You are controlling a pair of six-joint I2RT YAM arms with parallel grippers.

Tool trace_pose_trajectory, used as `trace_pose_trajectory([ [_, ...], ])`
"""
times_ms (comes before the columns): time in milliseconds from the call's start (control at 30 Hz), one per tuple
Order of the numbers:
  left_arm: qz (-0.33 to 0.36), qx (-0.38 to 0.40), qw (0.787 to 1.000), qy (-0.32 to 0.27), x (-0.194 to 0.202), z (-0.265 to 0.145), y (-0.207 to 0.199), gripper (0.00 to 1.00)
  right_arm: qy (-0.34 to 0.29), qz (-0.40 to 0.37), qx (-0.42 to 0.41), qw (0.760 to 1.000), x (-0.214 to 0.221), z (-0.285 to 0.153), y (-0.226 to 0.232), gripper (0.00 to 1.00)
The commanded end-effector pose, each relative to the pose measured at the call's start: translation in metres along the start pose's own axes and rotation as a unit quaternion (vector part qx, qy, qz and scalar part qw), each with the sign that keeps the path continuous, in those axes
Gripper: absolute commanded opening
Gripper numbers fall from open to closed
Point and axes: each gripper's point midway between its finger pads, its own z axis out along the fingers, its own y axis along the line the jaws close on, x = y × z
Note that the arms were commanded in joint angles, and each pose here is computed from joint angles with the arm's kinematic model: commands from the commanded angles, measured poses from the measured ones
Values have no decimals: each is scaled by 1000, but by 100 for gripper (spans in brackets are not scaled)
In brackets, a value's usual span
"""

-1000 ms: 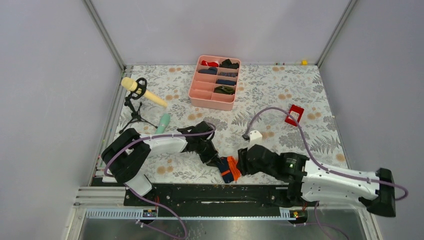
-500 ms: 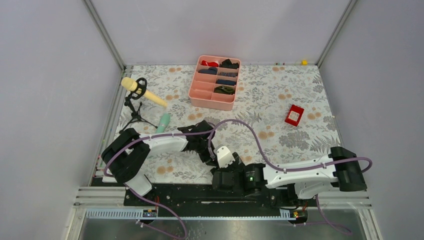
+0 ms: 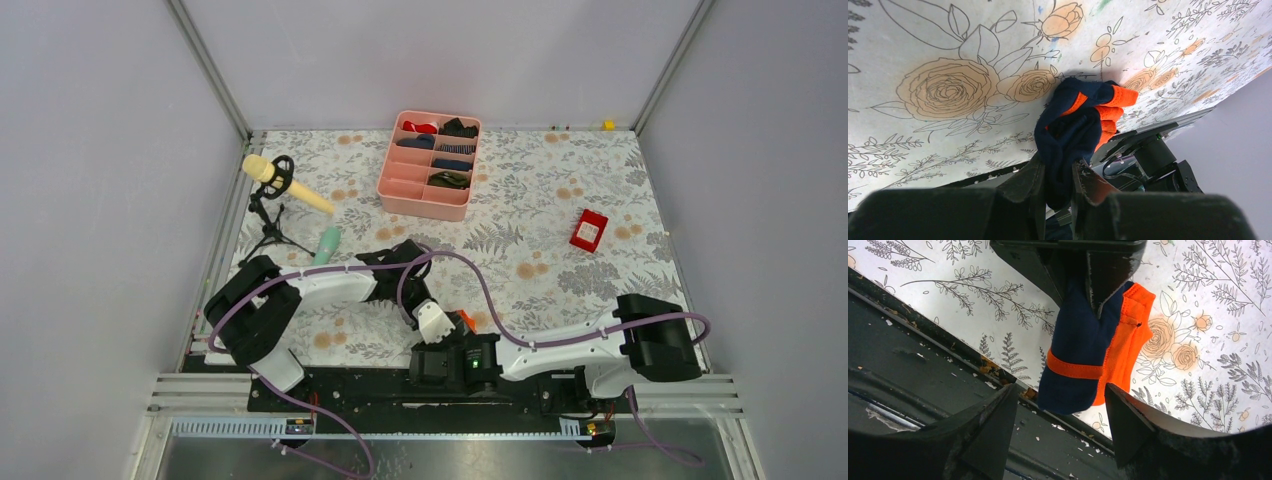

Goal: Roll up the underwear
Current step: Roll the underwear to the center of the board.

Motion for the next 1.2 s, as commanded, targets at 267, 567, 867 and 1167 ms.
trace_pose_trajectory([
  [267, -24, 6, 1000, -9, -4, 1, -9, 5, -30, -2, 18, 999, -13, 8, 6, 47],
  [567, -14, 32, 999, -5, -2, -1, -18, 18, -44, 31, 30, 998, -11, 5, -12, 0],
  [867, 5, 100, 995, -18, 0, -19, -37, 80, -59, 99, -91, 989, 13, 9, -31, 0],
  [1167, 10, 146, 989, -36, -5, -33, -45, 99, -45, 184, -219, 957, 29, 5, -31, 0],
])
